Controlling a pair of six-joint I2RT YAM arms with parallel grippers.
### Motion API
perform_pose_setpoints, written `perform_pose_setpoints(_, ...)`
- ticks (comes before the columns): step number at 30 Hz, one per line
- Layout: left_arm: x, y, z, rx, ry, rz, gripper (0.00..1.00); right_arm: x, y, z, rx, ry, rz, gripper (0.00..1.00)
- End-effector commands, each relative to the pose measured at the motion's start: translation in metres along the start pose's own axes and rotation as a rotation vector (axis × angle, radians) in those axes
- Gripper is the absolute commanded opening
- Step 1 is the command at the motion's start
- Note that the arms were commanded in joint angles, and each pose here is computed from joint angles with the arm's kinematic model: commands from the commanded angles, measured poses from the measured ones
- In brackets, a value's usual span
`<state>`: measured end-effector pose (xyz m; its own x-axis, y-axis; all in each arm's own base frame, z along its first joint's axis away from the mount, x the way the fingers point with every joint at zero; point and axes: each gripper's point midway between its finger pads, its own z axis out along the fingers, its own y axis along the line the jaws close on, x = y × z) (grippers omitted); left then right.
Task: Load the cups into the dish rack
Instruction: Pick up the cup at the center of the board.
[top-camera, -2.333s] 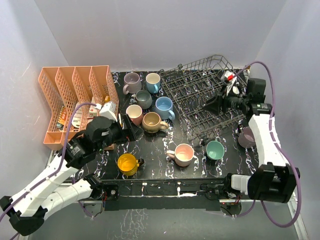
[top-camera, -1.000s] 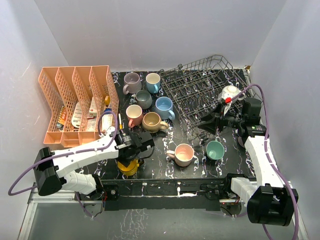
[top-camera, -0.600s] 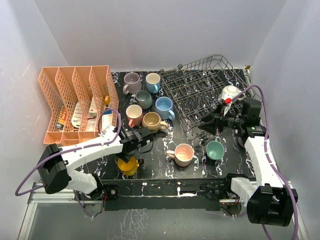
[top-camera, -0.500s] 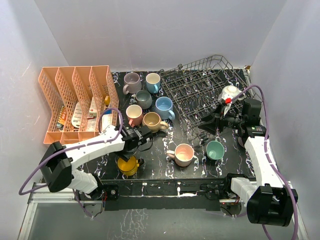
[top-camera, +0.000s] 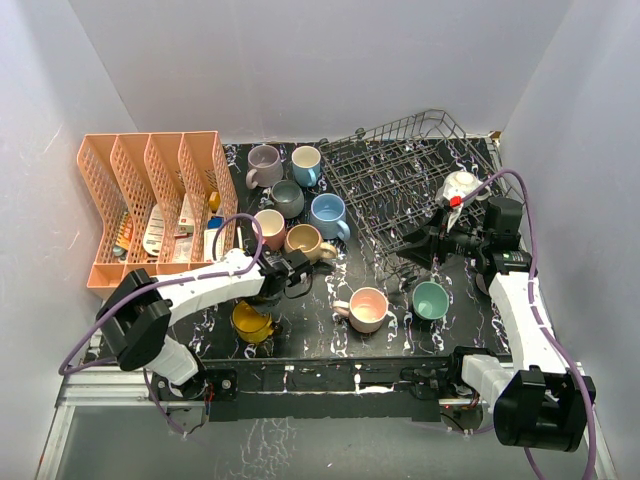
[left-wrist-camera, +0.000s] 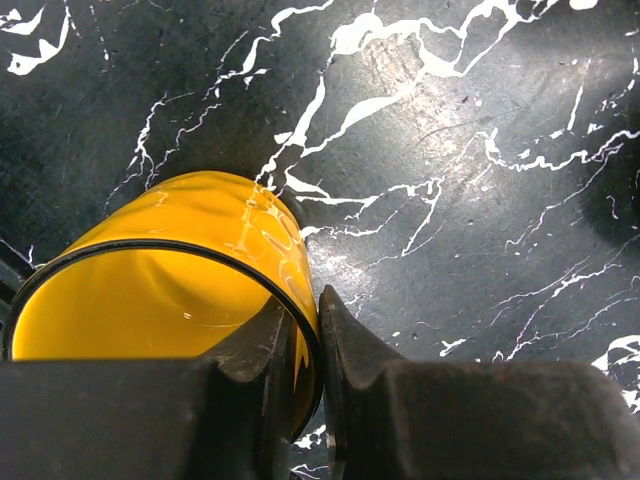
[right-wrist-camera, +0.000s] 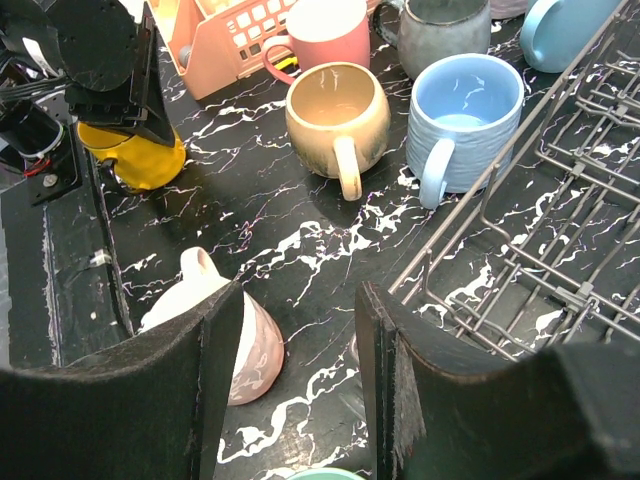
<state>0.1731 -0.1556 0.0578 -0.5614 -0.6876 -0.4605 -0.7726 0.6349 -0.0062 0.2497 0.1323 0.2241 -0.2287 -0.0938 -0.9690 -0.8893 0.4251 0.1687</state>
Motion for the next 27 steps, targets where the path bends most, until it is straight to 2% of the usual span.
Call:
perform_pose_setpoints(1,-0.004,-0.013,-0.007,0.048,-0.002,0.038,0.07,-0.002,-0.006,0.001,0.005,-0.010,-0.038,0.51)
perform_pose_setpoints(3,-0.006,-0.021,-0.014,0.098,0.008,0.046,0.04,-0.001,-0.006,0.001,0.004,-0.010,-0.035,0.52)
perform_pose_setpoints(6,-0.009,-0.029,-0.026,0.190,0.025,0.059,0.00,0.000,-0.004,0.002,-0.015,-0.013,-0.027,0.58)
perform_pose_setpoints(12,-0.011,-0.043,-0.059,0.455,0.082,0.093,0.00,0.000,0.005,0.003,-0.074,-0.031,-0.025,0.64)
perform_pose_setpoints(15,-0.011,-0.054,-0.080,0.642,0.110,0.097,0.00,0.000,0.011,0.003,-0.111,-0.042,-0.030,0.68)
perform_pose_setpoints(22,-0.015,-0.077,-0.141,1.098,0.073,0.208,0.00,-0.002,0.034,-0.002,-0.216,-0.073,-0.066,0.93)
perform_pose_setpoints(27,-0.014,-0.091,-0.191,1.444,0.035,0.237,0.00,-0.003,0.038,-0.003,-0.207,-0.031,-0.051,0.99)
